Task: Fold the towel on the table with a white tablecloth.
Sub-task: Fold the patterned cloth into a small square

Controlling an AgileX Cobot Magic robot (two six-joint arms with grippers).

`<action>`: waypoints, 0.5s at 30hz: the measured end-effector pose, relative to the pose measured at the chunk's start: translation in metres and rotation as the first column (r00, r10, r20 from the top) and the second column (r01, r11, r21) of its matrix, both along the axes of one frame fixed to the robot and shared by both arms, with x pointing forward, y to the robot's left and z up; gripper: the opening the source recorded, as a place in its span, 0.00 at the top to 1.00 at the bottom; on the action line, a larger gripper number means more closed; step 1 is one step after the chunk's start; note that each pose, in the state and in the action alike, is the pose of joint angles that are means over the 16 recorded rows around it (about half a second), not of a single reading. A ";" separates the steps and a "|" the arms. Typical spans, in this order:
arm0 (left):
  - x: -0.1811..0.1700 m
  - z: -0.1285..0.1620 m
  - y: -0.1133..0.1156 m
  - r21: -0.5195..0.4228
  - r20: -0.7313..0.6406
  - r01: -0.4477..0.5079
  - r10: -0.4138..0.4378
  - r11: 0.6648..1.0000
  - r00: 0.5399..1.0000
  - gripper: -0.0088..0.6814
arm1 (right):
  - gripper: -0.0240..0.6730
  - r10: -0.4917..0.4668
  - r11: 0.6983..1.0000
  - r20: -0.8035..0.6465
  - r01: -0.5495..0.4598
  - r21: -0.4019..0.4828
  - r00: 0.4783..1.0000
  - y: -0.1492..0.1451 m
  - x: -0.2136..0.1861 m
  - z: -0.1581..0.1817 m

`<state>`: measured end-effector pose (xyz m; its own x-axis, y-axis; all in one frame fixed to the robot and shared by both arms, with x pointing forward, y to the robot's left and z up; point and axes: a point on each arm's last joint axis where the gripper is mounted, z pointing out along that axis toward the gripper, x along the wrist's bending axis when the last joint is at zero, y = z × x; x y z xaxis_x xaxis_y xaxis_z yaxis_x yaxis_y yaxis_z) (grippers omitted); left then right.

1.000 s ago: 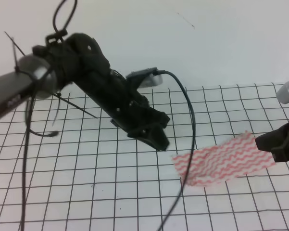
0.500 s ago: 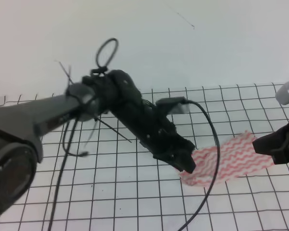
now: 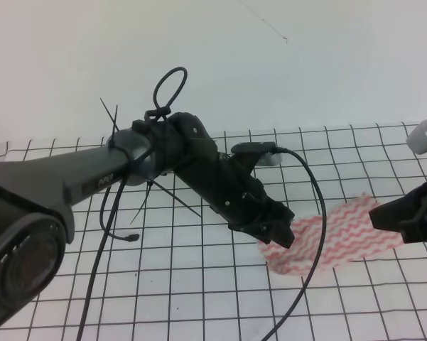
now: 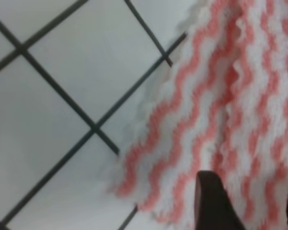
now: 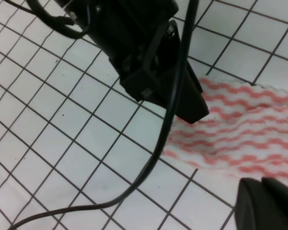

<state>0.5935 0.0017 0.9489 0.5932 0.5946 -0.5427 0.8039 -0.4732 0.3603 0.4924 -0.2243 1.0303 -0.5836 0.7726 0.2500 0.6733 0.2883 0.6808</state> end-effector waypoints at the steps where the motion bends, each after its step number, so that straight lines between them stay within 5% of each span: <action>1: 0.000 0.000 0.000 0.001 -0.001 0.001 -0.001 1.000 1.000 0.53 | 0.95 0.000 1.000 -0.001 0.000 0.002 1.000 0.000 0.000 0.000; 15: -0.005 -0.020 -0.002 0.014 -0.102 0.036 -0.035 0.999 0.994 0.53 | 0.95 0.003 1.000 -0.010 -0.003 0.018 1.000 0.001 -0.001 0.001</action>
